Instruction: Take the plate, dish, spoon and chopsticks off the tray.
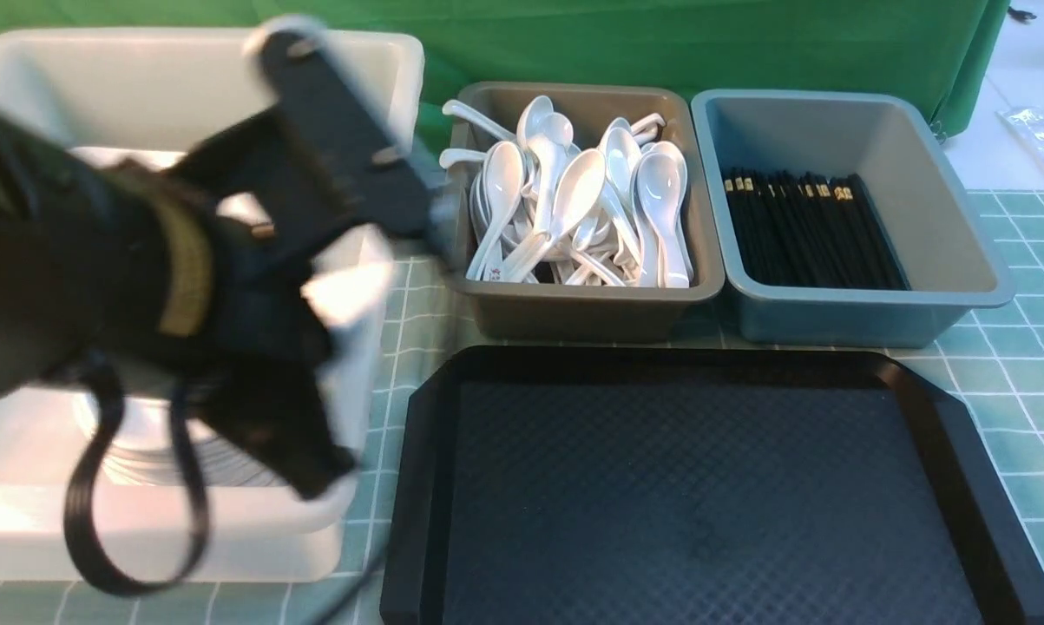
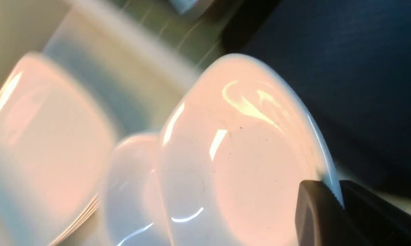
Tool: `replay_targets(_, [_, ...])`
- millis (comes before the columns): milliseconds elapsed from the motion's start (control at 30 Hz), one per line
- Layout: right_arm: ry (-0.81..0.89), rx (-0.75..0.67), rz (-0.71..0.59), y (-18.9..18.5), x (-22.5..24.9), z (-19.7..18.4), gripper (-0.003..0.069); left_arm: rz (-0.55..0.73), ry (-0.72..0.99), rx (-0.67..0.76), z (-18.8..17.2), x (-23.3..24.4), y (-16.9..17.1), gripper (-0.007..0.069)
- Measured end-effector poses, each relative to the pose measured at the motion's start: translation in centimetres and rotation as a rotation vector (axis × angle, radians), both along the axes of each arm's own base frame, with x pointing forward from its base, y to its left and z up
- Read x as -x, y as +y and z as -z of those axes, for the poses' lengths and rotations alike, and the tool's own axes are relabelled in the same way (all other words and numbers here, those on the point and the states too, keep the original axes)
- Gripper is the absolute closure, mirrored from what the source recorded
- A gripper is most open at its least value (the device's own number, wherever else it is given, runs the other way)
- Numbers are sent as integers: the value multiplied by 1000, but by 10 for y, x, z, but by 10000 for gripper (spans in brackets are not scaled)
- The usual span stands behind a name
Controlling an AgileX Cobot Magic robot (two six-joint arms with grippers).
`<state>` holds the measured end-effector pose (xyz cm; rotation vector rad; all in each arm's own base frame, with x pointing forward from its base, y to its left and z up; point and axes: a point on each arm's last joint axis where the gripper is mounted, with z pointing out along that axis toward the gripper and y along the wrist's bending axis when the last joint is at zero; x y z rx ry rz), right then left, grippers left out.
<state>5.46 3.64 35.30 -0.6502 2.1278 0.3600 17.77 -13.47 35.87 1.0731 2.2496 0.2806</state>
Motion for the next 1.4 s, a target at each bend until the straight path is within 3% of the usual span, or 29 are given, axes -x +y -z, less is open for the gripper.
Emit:
replay_targets(233, [3, -2, -1, 0, 0, 0, 590, -14, -12, -73, 41, -22, 27, 603])
replay_targets(400, [9, -6, -4, 1, 1, 1, 589, -14, -1, -91, 46, -22, 30, 594])
replay_targets(567, [12, -9, -5, 1, 1, 1, 589, -27, 19, -117, 47, -21, 33, 492])
replay_targets(733, [26, -20, -10, 2, 2, 1, 589, -47, 41, -174, 47, -19, 39, 260])
replay_targets(833, [37, -29, -16, 3, 3, 1, 589, -64, 57, -147, 46, -15, 40, 158])
replay_targets(967, [51, -40, -23, 4, 4, 2, 589, -100, 63, -45, 37, -2, 44, 91])
replay_targets(1033, [61, -47, -21, 4, 4, 2, 587, -129, 42, 59, 27, 9, 47, 116])
replay_targets(1167, [74, -61, -10, 4, 4, 2, 583, -85, -23, 341, 4, 37, 51, 293])
replay_targets(1200, [83, -69, -2, 4, 4, 2, 580, 9, -92, 517, -5, 55, 50, 441])
replay_targets(1233, [83, -69, -2, 4, 4, 2, 580, 9, -86, 534, -4, 57, 51, 457])
replay_targets(1267, [84, -72, 1, 4, 4, 2, 577, 78, -136, 651, -6, 71, 52, 540])
replay_targets(1400, [74, -76, 3, 4, 4, 2, 572, 179, -294, 872, 4, 92, 57, 610])
